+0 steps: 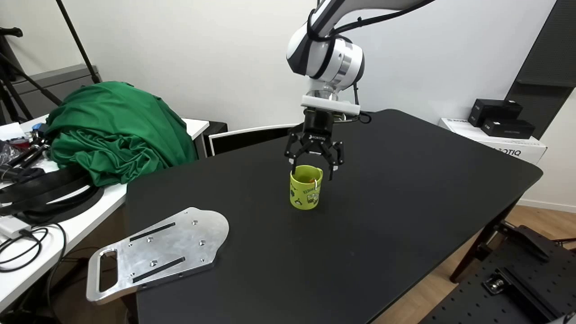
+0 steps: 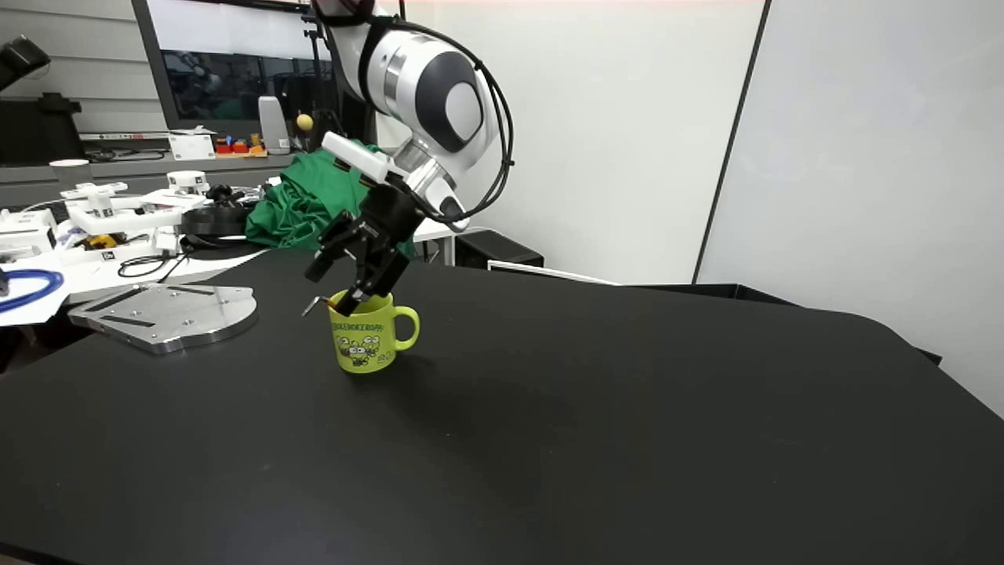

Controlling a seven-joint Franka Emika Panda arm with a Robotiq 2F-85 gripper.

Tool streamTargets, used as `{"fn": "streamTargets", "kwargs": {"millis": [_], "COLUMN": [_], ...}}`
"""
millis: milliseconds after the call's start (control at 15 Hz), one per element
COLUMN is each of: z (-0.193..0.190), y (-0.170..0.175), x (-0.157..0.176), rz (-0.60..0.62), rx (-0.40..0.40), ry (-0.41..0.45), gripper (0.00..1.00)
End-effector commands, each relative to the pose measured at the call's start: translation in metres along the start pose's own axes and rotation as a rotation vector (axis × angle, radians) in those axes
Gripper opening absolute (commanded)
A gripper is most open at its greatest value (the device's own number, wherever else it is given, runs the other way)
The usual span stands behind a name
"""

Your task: Remove the thing from the mug and put it on the table

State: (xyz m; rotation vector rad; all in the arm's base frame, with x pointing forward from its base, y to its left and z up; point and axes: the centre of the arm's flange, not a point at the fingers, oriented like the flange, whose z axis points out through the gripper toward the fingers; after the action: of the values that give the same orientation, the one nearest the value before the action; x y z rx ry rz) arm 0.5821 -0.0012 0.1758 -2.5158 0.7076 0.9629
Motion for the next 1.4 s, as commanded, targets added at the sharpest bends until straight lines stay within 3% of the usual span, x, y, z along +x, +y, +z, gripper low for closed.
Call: {"fn": "streamTargets", "kwargs": {"millis": [0,733,1000,1333], "z": [0.001,0.002,-0.018,-0.052], "y": [-0.003,-0.007,-0.021,-0.051], "x": [0.001,-0.004,-0.027,-0.085], "rz": [0.019,0.014,-0.025,-0.106], "rx": [0.011,0.011,0.049,0.093], "ry": [0.003,0.003,0.020,0.068], "gripper": [0.74,0.00,0.02,0.02]}}
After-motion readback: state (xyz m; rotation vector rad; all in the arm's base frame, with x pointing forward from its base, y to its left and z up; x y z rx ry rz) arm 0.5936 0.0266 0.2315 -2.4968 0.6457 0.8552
